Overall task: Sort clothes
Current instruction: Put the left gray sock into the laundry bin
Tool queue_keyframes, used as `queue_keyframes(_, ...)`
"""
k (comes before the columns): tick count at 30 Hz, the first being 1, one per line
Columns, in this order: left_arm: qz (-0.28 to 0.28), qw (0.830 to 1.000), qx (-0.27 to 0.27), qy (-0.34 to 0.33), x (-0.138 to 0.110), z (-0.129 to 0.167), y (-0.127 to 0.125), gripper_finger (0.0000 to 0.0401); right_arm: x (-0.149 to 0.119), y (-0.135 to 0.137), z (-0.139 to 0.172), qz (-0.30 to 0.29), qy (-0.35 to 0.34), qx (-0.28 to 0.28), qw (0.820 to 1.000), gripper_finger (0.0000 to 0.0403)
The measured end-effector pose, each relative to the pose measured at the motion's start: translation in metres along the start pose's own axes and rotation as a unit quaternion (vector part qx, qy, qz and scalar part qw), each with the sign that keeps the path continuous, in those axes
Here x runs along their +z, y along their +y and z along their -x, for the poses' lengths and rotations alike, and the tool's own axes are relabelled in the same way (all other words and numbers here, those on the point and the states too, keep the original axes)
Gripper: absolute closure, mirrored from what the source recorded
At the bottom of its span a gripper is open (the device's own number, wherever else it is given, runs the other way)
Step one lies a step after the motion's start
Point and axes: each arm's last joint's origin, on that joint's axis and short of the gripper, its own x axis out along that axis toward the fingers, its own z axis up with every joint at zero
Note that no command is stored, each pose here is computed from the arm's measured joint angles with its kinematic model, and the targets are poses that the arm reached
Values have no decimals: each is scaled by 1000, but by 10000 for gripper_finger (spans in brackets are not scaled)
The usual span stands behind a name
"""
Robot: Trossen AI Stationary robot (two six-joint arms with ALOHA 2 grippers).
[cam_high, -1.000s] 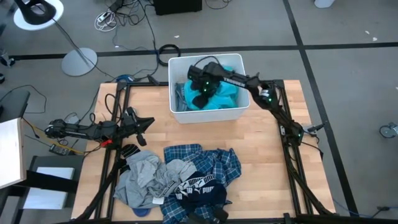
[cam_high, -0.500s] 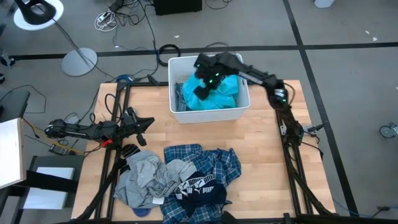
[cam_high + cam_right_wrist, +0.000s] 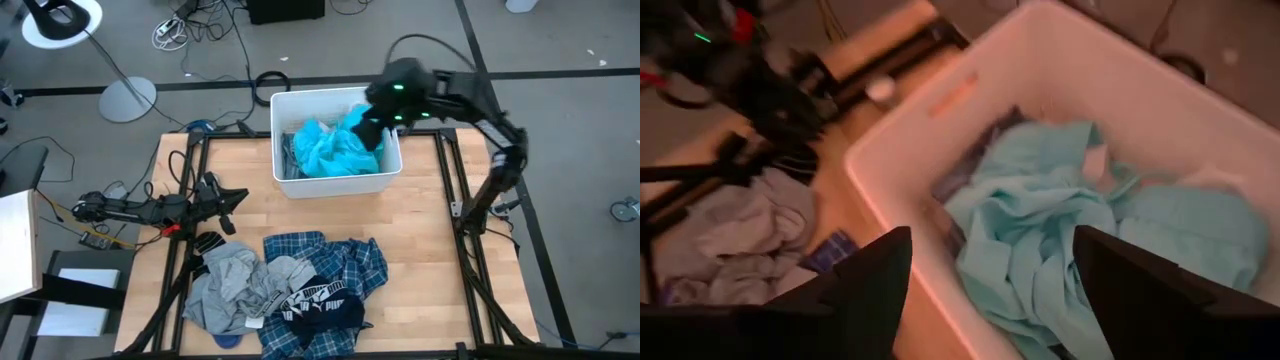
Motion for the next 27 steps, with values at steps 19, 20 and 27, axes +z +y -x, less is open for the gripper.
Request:
queue_keyframes(19, 294, 952, -81, -13, 8, 1, -4, 359, -40, 38, 101, -3, -76, 94, 993, 133)
queue_keyframes(20, 307, 948, -82, -12, 8, 1, -4, 359, -42, 42, 101, -10, -77, 88, 993, 133)
queue_keyframes(27, 381, 903, -197, 26, 14, 3, -11, 359, -56, 94, 78, 19, -99, 31, 994, 135)
